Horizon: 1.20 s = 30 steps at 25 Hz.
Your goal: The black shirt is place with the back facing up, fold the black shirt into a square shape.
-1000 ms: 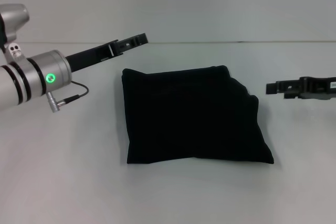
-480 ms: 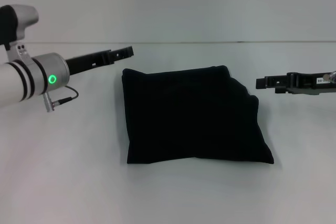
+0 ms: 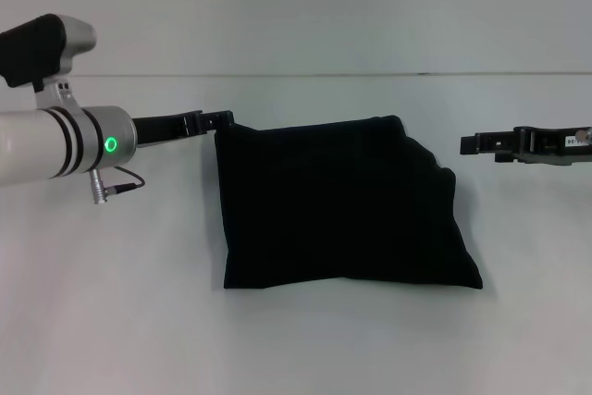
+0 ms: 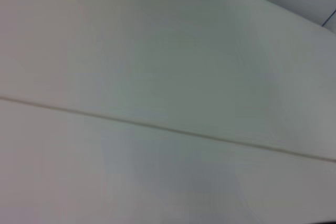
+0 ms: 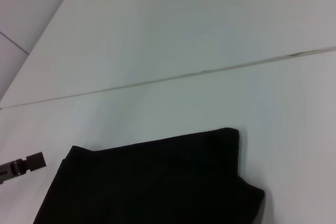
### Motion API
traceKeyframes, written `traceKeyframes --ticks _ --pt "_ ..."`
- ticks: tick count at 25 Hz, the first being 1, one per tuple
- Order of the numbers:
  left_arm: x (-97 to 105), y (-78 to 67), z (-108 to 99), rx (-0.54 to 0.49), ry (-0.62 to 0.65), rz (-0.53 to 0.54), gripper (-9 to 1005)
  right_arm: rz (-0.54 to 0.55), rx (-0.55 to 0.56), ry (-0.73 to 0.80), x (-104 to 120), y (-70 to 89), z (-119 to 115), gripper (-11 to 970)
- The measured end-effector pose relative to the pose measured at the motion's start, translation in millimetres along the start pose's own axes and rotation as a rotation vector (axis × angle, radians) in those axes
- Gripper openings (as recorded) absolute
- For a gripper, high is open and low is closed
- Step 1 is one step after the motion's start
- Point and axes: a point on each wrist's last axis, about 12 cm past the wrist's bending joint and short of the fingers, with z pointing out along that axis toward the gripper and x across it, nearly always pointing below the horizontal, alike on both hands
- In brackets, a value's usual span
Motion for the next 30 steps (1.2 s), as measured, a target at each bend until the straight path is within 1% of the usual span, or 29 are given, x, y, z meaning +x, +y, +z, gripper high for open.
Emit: traceKeyframes --ticks 7,12,18,22,27,30 --pt "8.3 -11.5 7.4 0.015 0.049 0.038 954 -0.008 0.002 0.000 -0.1 -0.5 -0.5 821" --pt "10.4 -19.2 12.1 0.028 0.066 0.053 952 -0.012 0.002 -0.001 -1.0 0.1 -0.2 821" --pt "9.4 -22.6 13.8 0.031 0.072 0.074 950 -0.013 0.002 -0.001 -1.2 0.5 0.1 821" --pt "11.3 -23.7 14.5 0.033 0.071 0.119 949 -0.012 0.004 -0.002 -0.4 -0.5 -0.4 821" --pt "15.4 -27.0 16.6 0.034 0.063 0.155 798 -0.012 0.005 -0.002 -0.5 -0.7 -0.6 821" --pt "15.7 -28.1 17.2 0.033 0.058 0.156 684 -0.011 0.006 -0.002 -0.2 -1.2 -0.9 822"
